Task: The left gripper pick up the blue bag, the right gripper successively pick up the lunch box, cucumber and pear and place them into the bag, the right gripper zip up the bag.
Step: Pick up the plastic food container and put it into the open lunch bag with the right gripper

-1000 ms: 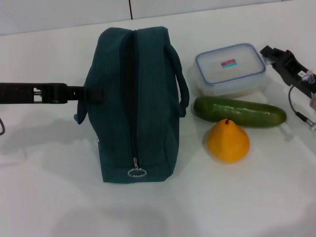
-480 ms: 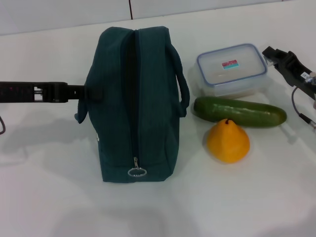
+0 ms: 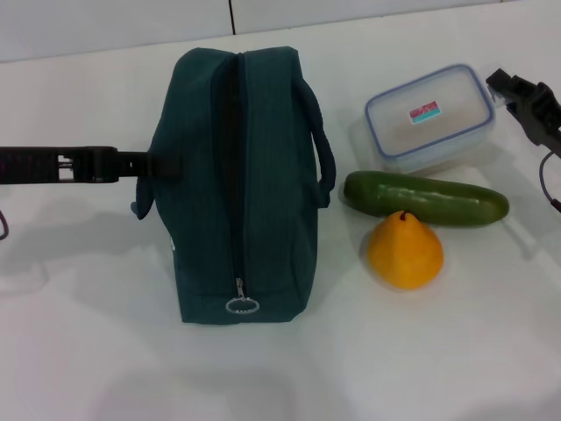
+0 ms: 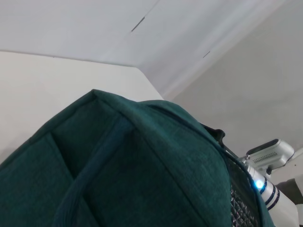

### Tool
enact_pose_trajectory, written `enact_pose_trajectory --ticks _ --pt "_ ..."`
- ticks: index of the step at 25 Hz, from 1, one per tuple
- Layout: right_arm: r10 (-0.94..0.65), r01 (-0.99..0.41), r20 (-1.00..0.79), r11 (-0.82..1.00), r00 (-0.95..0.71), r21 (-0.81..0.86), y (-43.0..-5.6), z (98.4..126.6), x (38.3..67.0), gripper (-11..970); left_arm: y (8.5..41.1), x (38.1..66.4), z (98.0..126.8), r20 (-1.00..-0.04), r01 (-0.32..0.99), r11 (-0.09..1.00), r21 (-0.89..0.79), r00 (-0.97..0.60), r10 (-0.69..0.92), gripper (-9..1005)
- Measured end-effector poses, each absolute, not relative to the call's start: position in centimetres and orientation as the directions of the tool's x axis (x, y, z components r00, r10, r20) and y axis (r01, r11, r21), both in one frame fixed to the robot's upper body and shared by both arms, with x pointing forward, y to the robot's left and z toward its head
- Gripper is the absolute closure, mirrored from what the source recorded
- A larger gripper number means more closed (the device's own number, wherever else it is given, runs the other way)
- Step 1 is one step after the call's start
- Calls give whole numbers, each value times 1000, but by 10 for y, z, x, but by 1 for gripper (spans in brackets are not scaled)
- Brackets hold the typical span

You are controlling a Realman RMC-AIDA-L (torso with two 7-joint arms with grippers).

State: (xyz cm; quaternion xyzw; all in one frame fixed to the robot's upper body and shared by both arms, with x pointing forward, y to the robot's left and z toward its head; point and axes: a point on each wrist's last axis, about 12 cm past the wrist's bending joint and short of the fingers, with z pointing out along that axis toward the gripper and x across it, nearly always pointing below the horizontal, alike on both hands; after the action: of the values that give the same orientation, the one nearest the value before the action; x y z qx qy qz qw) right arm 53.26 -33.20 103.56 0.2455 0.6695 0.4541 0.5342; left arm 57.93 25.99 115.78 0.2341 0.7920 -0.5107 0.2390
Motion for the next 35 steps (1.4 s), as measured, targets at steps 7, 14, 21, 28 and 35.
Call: enact_pose_trajectory --ticks 7,14,21,28,35 --pt "816 -208 -489 443 -308 872 -331 1042 530 862 257 579 1158 -617 615 363 -700 -777 125 896" --pt "826 -271 -481 410 -293 871 -331 1051 530 862 258 582 1160 -621 612 363 -703 -776 107 896" --pt "827 -294 -485 406 -284 865 -334 1055 530 862 264 584 1164 -617 601 377 -705 -782 92 896" --pt "838 -334 -477 385 -265 860 -334 1061 529 862 268 588 1171 -623 601 404 -690 -777 91 896" --pt "843 -425 -487 362 -231 829 -330 1078 535 863 270 595 1185 -626 605 424 -674 -772 106 895"
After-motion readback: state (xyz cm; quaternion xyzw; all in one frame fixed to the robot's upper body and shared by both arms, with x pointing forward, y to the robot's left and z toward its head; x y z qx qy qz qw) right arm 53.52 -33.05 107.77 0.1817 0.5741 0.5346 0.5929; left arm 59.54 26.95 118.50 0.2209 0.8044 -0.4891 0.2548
